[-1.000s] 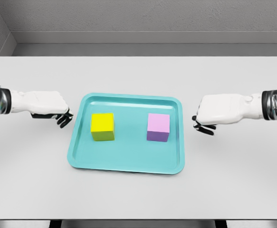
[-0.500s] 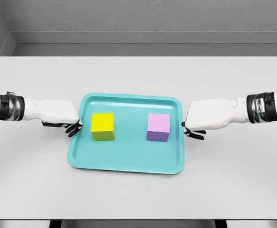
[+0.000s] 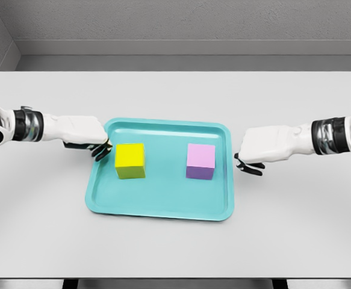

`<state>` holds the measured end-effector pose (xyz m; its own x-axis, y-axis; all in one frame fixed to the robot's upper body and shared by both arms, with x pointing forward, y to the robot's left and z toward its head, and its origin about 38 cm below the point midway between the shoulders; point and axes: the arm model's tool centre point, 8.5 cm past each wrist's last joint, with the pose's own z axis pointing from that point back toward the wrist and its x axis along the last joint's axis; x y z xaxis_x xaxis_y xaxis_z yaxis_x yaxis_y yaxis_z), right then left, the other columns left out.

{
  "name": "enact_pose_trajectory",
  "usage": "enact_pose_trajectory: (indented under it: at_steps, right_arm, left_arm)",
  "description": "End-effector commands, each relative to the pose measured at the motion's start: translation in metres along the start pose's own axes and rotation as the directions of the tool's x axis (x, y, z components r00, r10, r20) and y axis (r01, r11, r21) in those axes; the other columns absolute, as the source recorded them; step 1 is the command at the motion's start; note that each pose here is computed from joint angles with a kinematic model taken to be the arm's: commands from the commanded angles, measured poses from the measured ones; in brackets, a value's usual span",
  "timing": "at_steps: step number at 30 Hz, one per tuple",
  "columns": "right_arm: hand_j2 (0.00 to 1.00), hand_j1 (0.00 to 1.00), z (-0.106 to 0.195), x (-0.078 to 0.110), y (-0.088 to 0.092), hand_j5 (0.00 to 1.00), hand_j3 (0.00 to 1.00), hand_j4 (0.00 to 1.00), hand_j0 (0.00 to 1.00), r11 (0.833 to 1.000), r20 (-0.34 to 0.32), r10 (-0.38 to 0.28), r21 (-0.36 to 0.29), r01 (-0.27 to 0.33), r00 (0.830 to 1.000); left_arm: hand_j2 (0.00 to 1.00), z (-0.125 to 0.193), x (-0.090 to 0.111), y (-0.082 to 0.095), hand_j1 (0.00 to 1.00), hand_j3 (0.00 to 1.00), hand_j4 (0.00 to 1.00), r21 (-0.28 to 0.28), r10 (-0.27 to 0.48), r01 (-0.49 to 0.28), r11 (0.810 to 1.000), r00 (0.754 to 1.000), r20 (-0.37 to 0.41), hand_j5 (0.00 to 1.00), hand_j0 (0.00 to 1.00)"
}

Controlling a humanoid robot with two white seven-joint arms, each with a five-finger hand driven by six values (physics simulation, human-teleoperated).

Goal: Push two cubes

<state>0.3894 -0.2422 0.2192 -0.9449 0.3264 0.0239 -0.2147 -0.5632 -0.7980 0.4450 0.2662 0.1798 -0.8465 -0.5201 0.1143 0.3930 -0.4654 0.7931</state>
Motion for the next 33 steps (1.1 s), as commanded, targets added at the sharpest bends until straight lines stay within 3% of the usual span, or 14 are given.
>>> enact_pose_trajectory:
  at_steps: [1, 6, 14, 19, 33]
  right_arm:
    - [0.0, 0.0, -0.004, 0.001, 0.002, 0.0, 0.0, 0.0, 0.0, 1.0, 0.006, -0.006, 0.004, 0.006, 1.0]
    - [0.0, 0.0, -0.013, 0.004, 0.004, 0.0, 0.0, 0.0, 0.0, 1.0, 0.021, 0.006, 0.019, -0.006, 1.0]
    - [0.0, 0.0, -0.02, -0.006, 0.004, 0.0, 0.0, 0.0, 0.0, 1.0, 0.008, -0.013, 0.019, 0.012, 1.0]
    - [0.0, 0.0, -0.029, -0.002, 0.005, 0.0, 0.0, 0.0, 0.0, 1.0, 0.031, -0.012, 0.023, 0.011, 0.999]
    - [0.0, 0.0, -0.045, -0.002, -0.003, 0.0, 0.0, 0.0, 0.0, 1.0, 0.042, 0.013, 0.022, -0.014, 0.999]
  left_arm:
    - [0.18, -0.004, 0.0, 0.001, 0.18, 0.18, 0.18, 0.006, 0.01, -0.01, 1.0, 1.0, 0.003, 0.18, 0.18]
    - [0.18, -0.015, 0.007, 0.003, 0.18, 0.18, 0.18, 0.011, 0.007, -0.007, 1.0, 0.999, 0.031, 0.18, 0.18]
    - [0.19, -0.012, 0.007, 0.006, 0.19, 0.19, 0.19, 0.019, 0.003, -0.004, 1.0, 1.0, 0.03, 0.19, 0.19]
    - [0.2, -0.003, 0.022, 0.01, 0.2, 0.2, 0.2, 0.021, -0.043, 0.042, 0.999, 0.997, 0.061, 0.2, 0.2]
    - [0.21, -0.01, 0.031, -0.006, 0.21, 0.21, 0.21, -0.025, -0.037, 0.039, 0.999, 0.995, 0.091, 0.21, 0.21]
